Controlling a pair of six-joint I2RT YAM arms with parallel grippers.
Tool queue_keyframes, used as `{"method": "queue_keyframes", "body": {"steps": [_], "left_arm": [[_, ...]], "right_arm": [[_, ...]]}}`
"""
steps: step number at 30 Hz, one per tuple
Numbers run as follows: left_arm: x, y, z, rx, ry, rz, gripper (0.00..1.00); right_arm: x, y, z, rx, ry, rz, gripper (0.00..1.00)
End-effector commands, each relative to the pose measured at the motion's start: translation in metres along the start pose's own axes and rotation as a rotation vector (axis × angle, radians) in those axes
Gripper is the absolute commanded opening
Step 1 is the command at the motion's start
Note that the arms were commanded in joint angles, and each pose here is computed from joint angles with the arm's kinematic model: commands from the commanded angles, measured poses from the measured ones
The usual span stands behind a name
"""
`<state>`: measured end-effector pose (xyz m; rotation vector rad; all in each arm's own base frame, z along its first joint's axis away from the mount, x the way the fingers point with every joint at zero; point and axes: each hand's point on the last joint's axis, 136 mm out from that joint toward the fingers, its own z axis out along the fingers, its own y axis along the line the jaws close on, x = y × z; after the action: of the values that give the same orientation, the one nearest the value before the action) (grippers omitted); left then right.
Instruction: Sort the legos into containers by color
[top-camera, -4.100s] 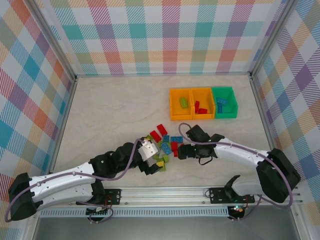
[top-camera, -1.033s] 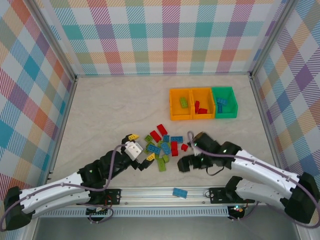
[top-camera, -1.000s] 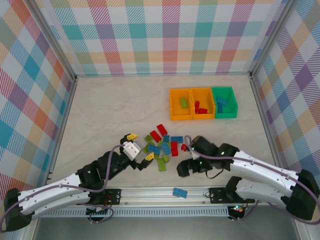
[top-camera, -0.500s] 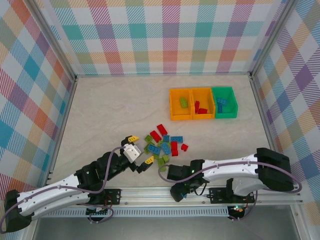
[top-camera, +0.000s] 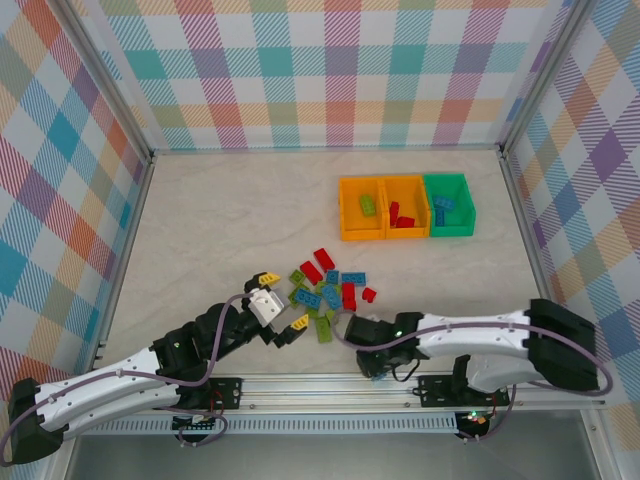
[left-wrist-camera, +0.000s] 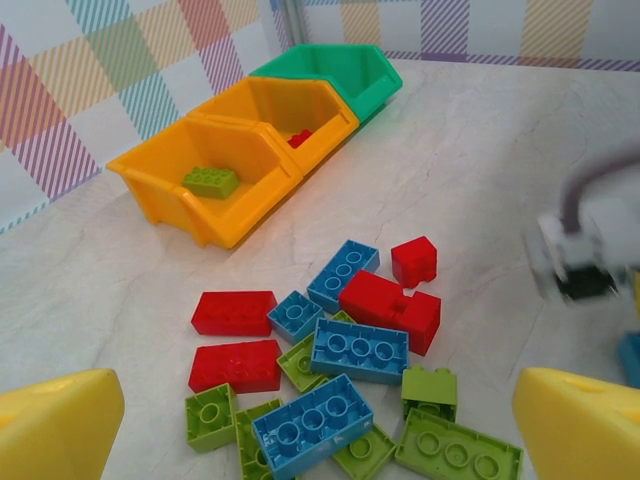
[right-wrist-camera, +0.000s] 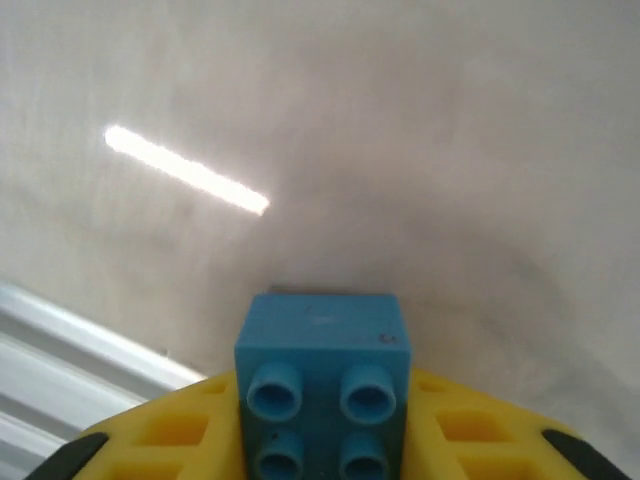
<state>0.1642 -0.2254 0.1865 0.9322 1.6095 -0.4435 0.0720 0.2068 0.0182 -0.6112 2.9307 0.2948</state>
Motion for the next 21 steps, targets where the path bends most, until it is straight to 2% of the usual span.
{"method": "queue_keyframes", "body": {"steps": [1, 7, 10, 14, 17, 21], "left_arm": [[-0.004, -0.005, 0.002, 0.029, -0.012, 0.009, 1.0], [-0.002, -0.013, 0.007, 0.066, 0.003, 0.011, 1.0], [-0.003, -0.019, 0.009, 0.1, -0.002, 0.012, 1.0], [0.0, -0.02, 0.012, 0.101, 0.009, 0.012, 1.0], [0.001, -0.017, 0.013, 0.081, 0.016, 0.009, 1.0], [0.003, -0.012, 0.013, 0.052, 0.024, 0.011, 1.0]], "right_arm": [[-0.032, -0.012, -0.009, -0.071, -0.158, 0.122, 0.24], [-0.071, -0.043, -0.047, -0.124, -0.35, 0.24, 0.17], [-0.112, -0.06, -0.08, -0.148, -0.51, 0.305, 0.14], [-0.162, -0.096, -0.111, -0.196, -0.645, 0.439, 0.08], [-0.203, -0.145, -0.13, -0.215, -0.735, 0.574, 0.08], [-0.251, -0.221, -0.144, -0.12, -0.818, 0.694, 0.08]]}}
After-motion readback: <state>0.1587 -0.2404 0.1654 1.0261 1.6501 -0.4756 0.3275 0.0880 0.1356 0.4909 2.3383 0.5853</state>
